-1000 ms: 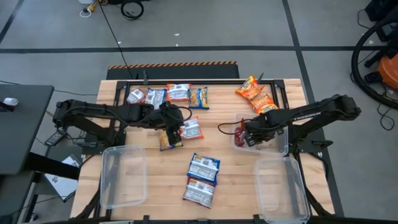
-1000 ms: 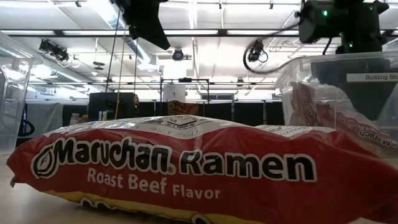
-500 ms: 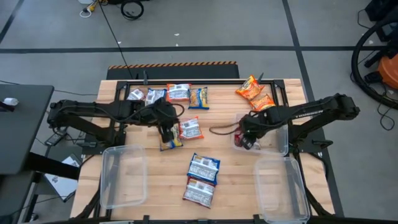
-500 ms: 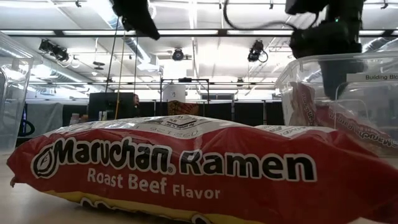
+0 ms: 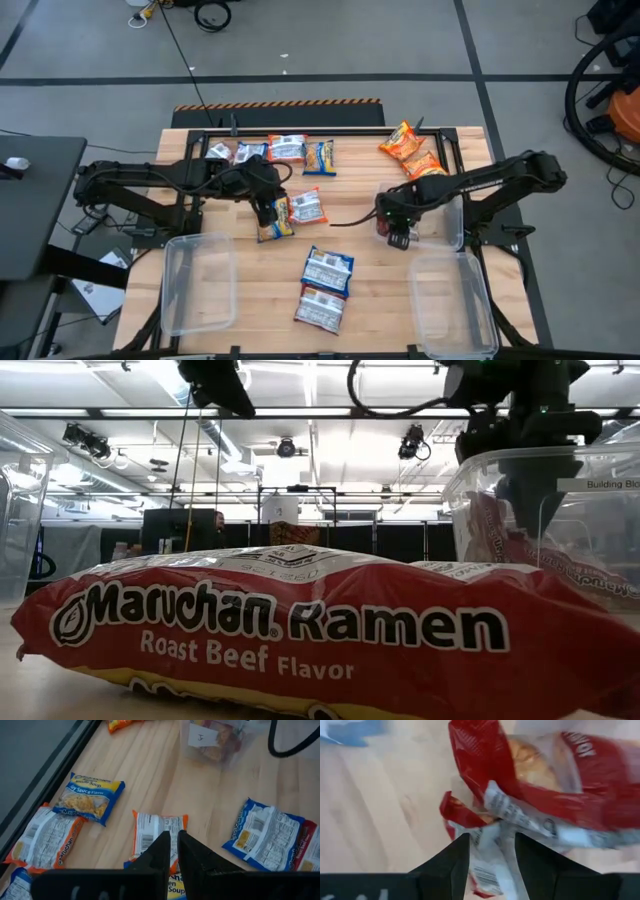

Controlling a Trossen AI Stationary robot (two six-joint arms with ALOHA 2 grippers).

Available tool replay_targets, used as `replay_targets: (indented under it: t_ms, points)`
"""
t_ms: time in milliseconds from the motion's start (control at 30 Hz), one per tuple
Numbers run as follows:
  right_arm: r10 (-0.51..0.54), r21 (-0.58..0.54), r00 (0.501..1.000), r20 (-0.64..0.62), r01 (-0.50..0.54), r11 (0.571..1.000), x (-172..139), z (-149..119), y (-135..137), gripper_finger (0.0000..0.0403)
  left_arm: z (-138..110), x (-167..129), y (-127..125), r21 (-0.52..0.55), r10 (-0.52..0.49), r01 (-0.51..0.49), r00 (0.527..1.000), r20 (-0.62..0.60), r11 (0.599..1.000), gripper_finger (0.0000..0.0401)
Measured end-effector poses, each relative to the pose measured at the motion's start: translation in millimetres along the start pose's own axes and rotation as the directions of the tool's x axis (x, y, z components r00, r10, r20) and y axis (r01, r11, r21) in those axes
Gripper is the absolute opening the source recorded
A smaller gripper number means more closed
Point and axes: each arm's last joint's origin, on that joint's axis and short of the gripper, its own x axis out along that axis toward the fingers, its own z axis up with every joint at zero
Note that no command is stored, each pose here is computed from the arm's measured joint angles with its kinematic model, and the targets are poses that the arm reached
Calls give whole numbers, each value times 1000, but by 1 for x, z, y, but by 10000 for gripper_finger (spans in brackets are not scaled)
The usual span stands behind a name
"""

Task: Sort Maruchan noodles
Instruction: Put the red noodle pack into the top right container

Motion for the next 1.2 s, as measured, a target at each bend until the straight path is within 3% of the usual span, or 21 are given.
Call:
replay_targets:
  t_ms: [167, 333, 400, 600, 733, 933, 1200]
  points:
    - [8, 44, 999, -38, -6, 999, 9, 4, 1, 130, 0, 0, 0, -6, 0, 0, 1000, 0, 1000, 41]
    - [-15, 81, 1000, 6, 14, 997, 4, 4, 0, 31, 0, 0, 0, -9, 0, 0, 1000, 1, 1000, 41]
    - [-45, 80, 998, 43, 41, 996, -4, 2, -1, 12, 0, 0, 0, -10, 0, 0, 1000, 3, 1000, 41]
    - [-66, 87, 965, 255, 45, 995, -55, -14, -8, 6, 3, 0, 0, -41, -3, 5, 1000, 28, 999, 41]
    - [-87, 96, 888, 451, 48, 994, -75, -31, -14, 7, 6, 0, -1, -76, -10, 15, 998, 65, 997, 41]
    - [-48, 93, 824, 564, -6, 996, -54, -61, -26, 5, 13, -1, -2, -150, -22, 43, 991, 135, 988, 41]
    - [36, 30, 791, 611, -69, 997, -19, -80, -35, 10, 19, -1, -3, -228, -31, 74, 982, 187, 971, 41]
